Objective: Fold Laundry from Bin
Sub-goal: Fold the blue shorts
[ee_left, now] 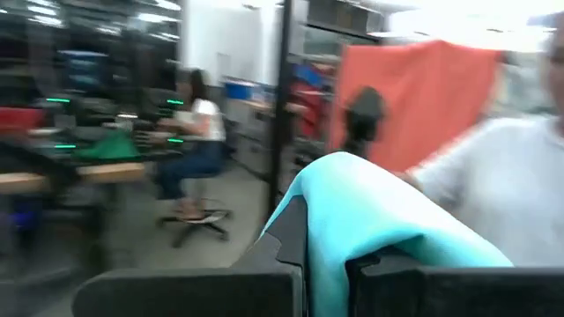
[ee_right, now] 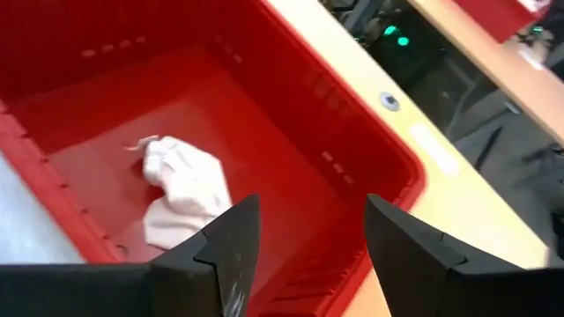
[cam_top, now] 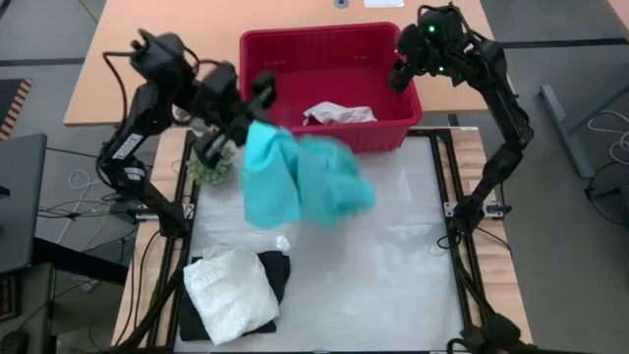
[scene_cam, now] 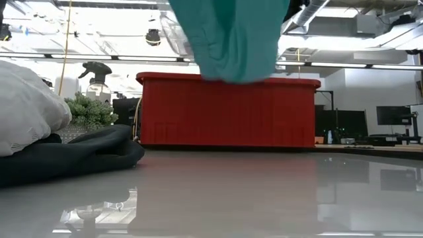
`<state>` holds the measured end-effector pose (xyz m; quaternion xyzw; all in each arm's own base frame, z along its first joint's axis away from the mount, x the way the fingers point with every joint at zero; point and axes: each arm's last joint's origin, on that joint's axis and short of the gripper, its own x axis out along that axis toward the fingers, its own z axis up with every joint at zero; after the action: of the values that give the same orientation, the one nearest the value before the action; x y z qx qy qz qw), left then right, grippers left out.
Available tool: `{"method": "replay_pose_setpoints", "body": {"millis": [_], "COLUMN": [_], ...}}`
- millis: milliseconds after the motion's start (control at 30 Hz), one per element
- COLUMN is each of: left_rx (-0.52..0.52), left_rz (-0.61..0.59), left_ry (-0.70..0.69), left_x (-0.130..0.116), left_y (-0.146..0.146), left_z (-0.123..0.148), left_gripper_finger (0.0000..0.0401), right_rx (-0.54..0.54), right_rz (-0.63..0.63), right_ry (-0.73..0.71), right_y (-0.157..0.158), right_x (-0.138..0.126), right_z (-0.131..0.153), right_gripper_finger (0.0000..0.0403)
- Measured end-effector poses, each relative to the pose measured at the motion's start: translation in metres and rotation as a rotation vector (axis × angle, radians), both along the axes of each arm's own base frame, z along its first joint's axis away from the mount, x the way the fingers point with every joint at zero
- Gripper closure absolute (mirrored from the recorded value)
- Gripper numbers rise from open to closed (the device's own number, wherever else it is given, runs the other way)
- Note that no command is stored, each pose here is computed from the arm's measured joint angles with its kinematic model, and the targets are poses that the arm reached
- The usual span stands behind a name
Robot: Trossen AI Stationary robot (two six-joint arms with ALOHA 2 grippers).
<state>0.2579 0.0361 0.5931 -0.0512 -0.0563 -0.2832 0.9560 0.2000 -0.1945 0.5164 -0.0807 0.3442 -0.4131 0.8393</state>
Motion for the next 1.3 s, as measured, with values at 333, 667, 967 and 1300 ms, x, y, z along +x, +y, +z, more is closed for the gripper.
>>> {"method": "replay_pose_setpoints", "body": {"millis": [333,667,967,1300], "left_rx": [0.016,-0.028,0.183,0.055], "left_rz": [0.478,0.623,0.489,0.031], "left_ry": [0.086,0.501,0.836,0.896], "left_x": [0.011,0.091,0.169,0.216], "left_y": [0.007,0.038,0.051,0.028], "left_z": [-0.013,-0.102,-0.229,-0.301], "left_gripper_finger": [0.0401,0.0401,0.037,0.0221], "right_rx": [0.058,0.238,0.307,0.434], "right_rz": [0.008,-0.009,0.04,0.3], "right_ry": [0.04,0.101,0.112,0.033], "right_y": [0.002,0.012,0.029,0.045], "right_x": [0.0,-0.006,-0.009,0.004], "right_z": [-0.007,-0.02,-0.021,-0.021], "right_gripper_finger": [0.0179,0.0179,0.0179,0.0178]}}
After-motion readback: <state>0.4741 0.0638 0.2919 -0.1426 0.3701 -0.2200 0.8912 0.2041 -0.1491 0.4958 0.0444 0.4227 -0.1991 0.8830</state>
